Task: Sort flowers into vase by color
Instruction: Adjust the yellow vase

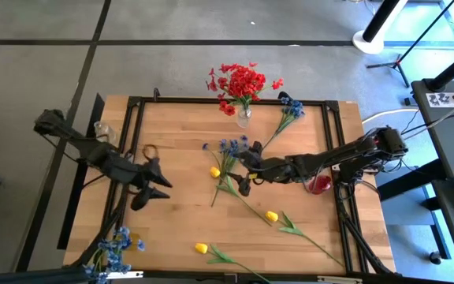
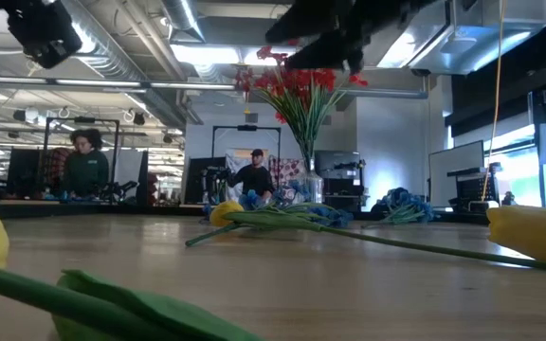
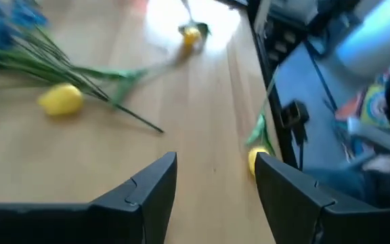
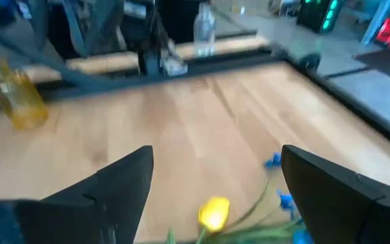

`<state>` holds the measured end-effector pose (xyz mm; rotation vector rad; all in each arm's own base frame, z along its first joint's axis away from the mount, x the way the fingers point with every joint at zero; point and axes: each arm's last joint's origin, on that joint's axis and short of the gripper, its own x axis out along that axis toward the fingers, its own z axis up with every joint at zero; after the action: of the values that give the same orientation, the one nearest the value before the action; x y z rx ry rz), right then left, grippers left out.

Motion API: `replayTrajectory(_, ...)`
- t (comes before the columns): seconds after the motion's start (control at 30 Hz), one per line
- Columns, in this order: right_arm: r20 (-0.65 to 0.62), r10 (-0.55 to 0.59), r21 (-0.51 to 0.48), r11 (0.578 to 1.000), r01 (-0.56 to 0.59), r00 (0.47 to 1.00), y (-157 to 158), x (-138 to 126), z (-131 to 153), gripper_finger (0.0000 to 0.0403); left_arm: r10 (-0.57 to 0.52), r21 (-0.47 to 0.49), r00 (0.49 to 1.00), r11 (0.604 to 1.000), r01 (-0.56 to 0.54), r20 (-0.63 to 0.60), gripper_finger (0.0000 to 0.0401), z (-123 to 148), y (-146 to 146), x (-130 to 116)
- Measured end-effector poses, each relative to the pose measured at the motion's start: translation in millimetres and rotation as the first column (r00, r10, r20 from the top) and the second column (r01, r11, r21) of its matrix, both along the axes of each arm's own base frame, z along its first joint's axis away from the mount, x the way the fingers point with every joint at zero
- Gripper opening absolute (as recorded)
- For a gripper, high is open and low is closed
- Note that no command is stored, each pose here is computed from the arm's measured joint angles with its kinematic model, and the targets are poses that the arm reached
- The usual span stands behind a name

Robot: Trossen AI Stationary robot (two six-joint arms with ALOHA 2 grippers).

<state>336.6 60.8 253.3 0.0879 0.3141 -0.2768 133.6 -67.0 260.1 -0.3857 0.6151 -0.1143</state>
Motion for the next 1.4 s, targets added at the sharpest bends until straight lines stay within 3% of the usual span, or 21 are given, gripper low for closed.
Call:
replayTrajectory(0.13,-0.061,0.011,-0.013,1.000,-0.012,0.998,2,8,-20,0.0324,-0.036,0.065,0.978,0.997,0.051,-0.208,0.0195,-2,-2,17)
replayTrajectory(0.23,-0.099,0.010,-0.023,1.000,-0.012,0.995,3,12,-32,0.0324,-0.028,0.051,0.889,0.997,0.058,-0.457,0.0195,-11,-3,21)
replayTrajectory(0.33,-0.122,0.010,-0.027,1.000,-0.013,0.993,3,14,-38,0.0324,-0.012,-0.022,0.739,1.000,-0.005,-0.674,0.0195,-21,-3,18)
replayTrajectory(0.47,-0.130,0.012,-0.035,0.999,-0.016,0.991,4,15,-40,0.0324,-0.013,-0.080,0.478,0.990,-0.118,-0.878,0.0195,-42,-3,7)
replayTrajectory(0.53,-0.133,0.017,-0.050,0.998,-0.024,0.991,4,15,-40,0.0324,-0.040,-0.111,0.375,0.979,-0.171,-0.926,0.0195,-52,-3,5)
replayTrajectory(0.73,-0.157,0.068,-0.083,0.993,-0.082,0.985,5,15,-41,0.0324,-0.152,-0.195,0.148,0.916,-0.352,-0.977,0.0195,-74,-7,10)
replayTrajectory(0.9,-0.195,0.097,-0.130,0.984,-0.124,0.976,5,14,-43,0.0324,-0.231,-0.207,-0.001,0.875,-0.437,-0.973,0.0195,-86,-12,18)
replayTrajectory(1.07,-0.289,0.101,-0.153,0.977,-0.150,0.952,4,10,-50,0.0324,-0.249,-0.165,-0.110,0.855,-0.491,-0.962,0.0195,-96,-17,21)
replayTrajectory(1.13,-0.324,0.098,-0.155,0.976,-0.155,0.941,3,8,-53,0.0324,-0.253,-0.157,-0.130,0.853,-0.498,-0.959,0.0195,-98,-18,22)
replayTrajectory(1.23,-0.363,0.095,-0.158,0.974,-0.162,0.927,3,5,-56,0.0324,-0.237,-0.139,-0.136,0.852,-0.504,-0.962,0.0195,-99,-18,22)
replayTrajectory(1.4,-0.406,0.093,-0.160,0.972,-0.171,0.909,2,2,-59,0.0324,-0.152,-0.094,-0.090,0.883,-0.459,-0.984,0.0195,-101,-17,23)
